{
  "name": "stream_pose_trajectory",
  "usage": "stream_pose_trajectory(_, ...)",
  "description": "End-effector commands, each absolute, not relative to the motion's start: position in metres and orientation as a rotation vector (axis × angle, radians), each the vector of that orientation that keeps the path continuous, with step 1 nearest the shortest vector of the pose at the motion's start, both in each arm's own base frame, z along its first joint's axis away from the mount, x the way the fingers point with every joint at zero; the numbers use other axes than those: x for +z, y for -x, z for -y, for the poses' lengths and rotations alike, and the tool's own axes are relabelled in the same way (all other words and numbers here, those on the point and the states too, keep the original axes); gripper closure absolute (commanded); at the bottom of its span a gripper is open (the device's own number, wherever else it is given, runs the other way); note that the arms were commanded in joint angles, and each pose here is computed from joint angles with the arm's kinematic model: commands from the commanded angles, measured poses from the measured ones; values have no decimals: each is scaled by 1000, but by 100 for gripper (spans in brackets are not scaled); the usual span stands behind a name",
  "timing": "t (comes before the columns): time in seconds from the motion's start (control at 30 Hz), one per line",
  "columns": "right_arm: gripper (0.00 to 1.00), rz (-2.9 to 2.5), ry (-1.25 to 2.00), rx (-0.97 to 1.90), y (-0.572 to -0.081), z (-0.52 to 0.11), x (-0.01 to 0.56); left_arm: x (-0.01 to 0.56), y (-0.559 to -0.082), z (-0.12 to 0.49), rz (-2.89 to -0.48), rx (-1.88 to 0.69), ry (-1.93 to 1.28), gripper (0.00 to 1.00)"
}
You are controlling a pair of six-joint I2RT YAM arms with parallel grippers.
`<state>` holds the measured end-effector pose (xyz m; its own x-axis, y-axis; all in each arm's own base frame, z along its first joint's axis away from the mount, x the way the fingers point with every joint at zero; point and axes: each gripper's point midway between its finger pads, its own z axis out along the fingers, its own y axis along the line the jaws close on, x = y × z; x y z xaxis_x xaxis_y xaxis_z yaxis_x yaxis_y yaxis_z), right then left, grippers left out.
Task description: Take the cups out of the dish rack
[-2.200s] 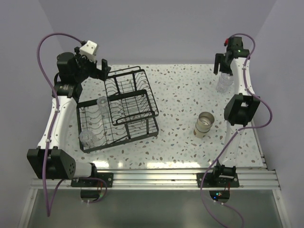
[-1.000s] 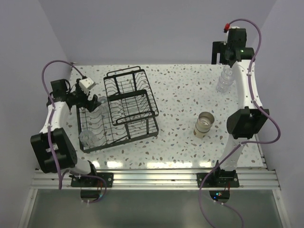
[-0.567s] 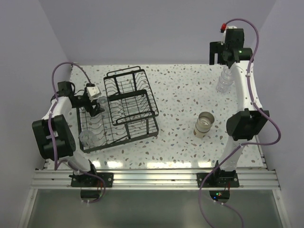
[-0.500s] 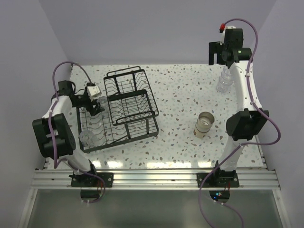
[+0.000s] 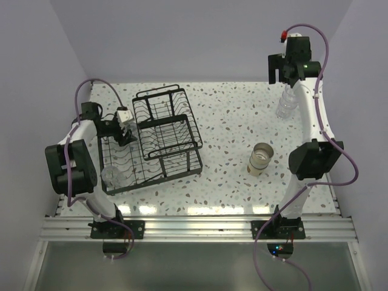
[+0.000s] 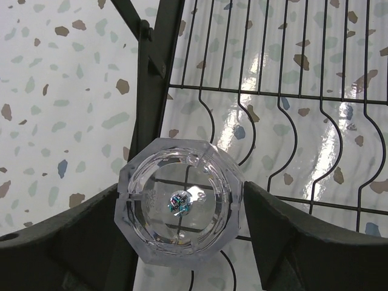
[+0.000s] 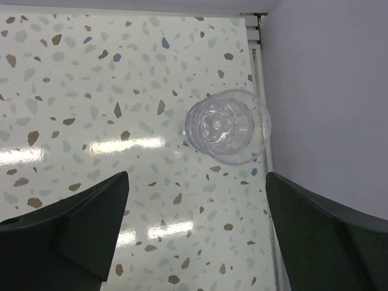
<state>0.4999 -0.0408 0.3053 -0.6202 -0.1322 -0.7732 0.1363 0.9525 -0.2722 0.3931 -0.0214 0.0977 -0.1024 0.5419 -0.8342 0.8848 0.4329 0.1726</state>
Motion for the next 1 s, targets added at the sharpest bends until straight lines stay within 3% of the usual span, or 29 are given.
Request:
stream_pose_trajectory(0.0, 2, -2126, -7, -413, -493, 44, 340, 106, -406, 24, -1720, -453, -1239, 21)
stream_pose_trajectory(0.23, 2, -2121, 0, -423, -495, 44, 341, 104, -402, 29, -1729, -488, -1230, 42)
stream_pose_trajectory(0.33, 2, -2121, 3, -421, -496, 43, 341, 105, -399, 31, -1739, -511, -1222, 56)
stream_pose_trajectory(0.53, 2, -2123, 44, -406, -497, 31, 340, 115, -386, 32, -1775, -561, -1201, 100)
stream_pose_trajectory(0.97, 2, -2095, 115, -348, -498, 5, 350, 157, -371, 3, -1795, -509, -1077, 100)
